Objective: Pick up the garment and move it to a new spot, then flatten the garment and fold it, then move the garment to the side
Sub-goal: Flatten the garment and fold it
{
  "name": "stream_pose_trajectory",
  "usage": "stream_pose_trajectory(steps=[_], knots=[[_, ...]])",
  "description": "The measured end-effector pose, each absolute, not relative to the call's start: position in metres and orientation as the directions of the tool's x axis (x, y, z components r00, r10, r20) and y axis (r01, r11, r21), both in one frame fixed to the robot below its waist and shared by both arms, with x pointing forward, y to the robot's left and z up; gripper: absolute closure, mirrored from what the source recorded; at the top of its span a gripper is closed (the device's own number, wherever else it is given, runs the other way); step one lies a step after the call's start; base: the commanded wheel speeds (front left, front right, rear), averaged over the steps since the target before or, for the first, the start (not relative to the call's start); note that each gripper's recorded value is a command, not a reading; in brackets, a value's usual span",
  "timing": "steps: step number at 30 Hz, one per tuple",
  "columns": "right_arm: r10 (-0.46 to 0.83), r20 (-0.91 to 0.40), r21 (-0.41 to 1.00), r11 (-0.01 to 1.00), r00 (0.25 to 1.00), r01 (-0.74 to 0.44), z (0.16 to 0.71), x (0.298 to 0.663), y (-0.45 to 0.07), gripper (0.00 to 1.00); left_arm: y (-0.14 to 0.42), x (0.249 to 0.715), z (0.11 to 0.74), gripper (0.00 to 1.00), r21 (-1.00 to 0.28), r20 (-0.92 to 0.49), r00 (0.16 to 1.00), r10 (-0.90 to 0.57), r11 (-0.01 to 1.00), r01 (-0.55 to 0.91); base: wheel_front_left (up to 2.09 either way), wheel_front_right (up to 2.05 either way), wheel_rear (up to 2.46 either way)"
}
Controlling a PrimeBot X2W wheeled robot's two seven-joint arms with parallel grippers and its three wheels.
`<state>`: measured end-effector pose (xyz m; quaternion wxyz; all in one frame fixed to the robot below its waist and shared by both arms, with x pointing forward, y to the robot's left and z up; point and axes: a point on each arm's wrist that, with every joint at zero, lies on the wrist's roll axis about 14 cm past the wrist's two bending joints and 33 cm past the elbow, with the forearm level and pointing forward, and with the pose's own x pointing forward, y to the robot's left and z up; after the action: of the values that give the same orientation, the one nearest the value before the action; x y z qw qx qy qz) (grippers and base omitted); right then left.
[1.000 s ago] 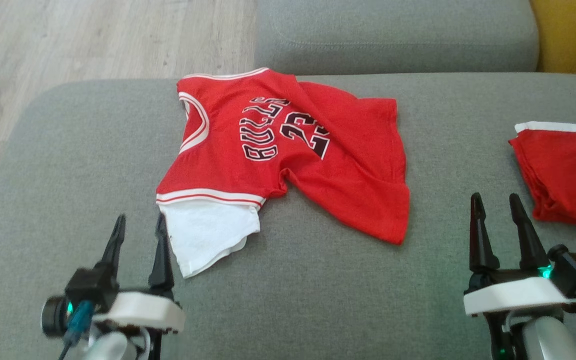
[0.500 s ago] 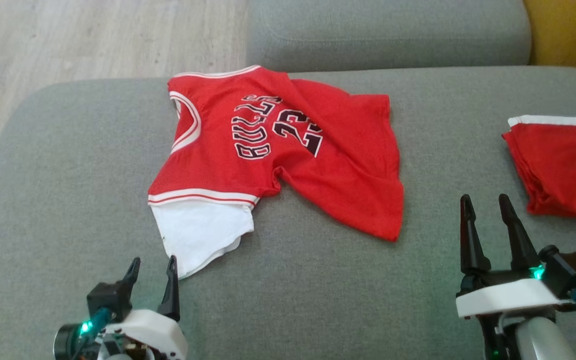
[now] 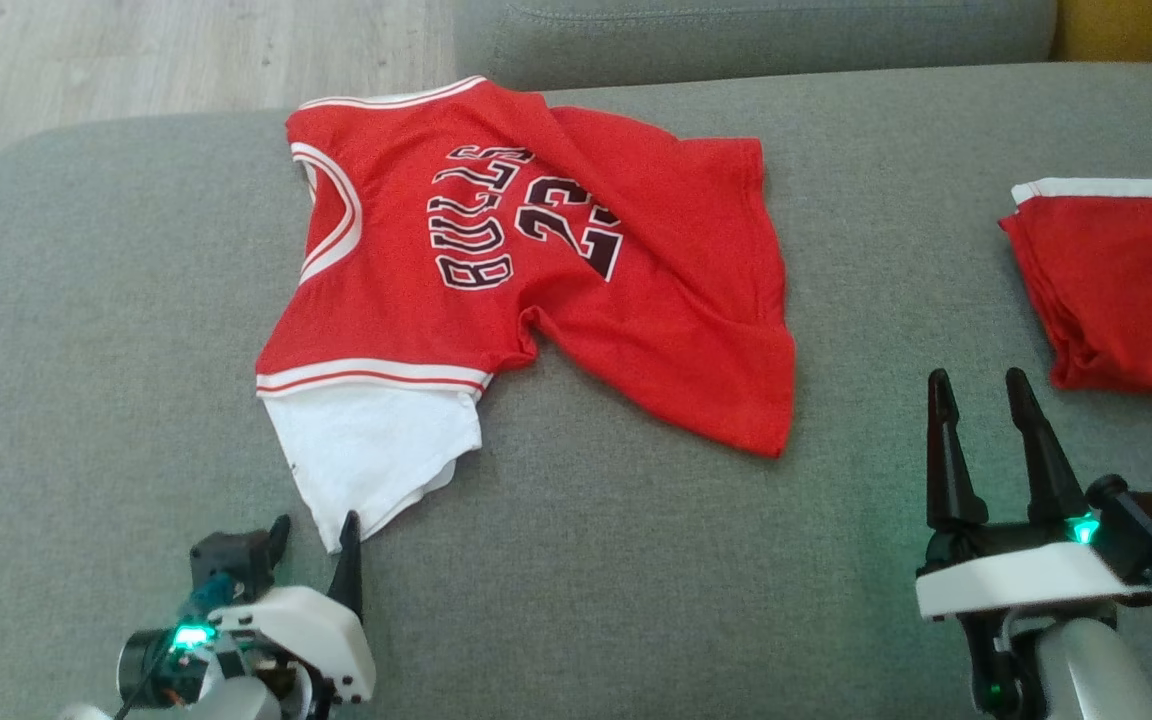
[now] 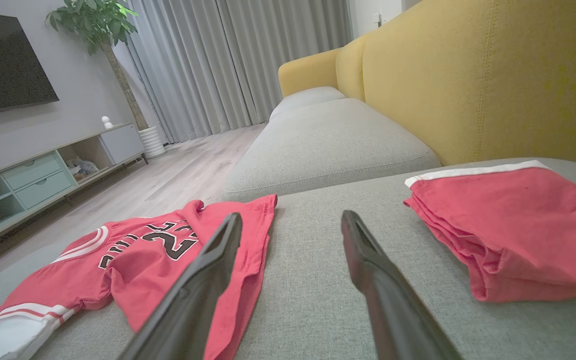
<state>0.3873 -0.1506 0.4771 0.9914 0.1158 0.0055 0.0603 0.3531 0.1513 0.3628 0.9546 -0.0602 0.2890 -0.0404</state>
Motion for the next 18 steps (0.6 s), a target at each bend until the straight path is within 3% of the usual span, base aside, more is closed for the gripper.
stream_pose_trajectory(steps=[7,8,9,10,14,18], knots=[[0.103,-0.005,0.229,0.968,0.995,-0.099,0.474,0.388,-0.157,0.00,0.148,0.359,0.356,0.00,-0.144,-0.576,0.807,-0.131,0.988,0.058,0.00,0.00,0.00],[0.102,-0.005,0.229,0.968,0.995,-0.098,0.474,0.388,-0.157,0.00,0.147,0.359,0.355,0.10,-0.145,-0.581,0.803,-0.135,0.988,0.061,0.00,0.00,0.00],[0.102,-0.004,0.229,0.968,0.995,-0.098,0.475,0.388,-0.157,0.00,0.144,0.358,0.355,0.80,-0.152,-0.584,0.799,-0.145,0.986,0.068,0.00,0.00,0.00],[0.102,-0.003,0.229,0.968,0.995,-0.099,0.475,0.388,-0.157,0.00,0.144,0.358,0.355,1.00,-0.158,-0.584,0.798,-0.147,0.985,0.066,0.00,0.00,0.00],[0.105,0.004,0.229,0.968,0.994,-0.103,0.477,0.389,-0.156,0.00,0.144,0.359,0.360,1.00,-0.168,-0.559,0.815,-0.149,0.984,0.065,0.00,0.00,0.00],[0.116,0.011,0.227,0.967,0.993,-0.115,0.480,0.390,-0.153,0.00,0.156,0.373,0.387,1.00,-0.173,-0.433,0.897,-0.093,0.985,0.019,0.00,0.00,0.00]])
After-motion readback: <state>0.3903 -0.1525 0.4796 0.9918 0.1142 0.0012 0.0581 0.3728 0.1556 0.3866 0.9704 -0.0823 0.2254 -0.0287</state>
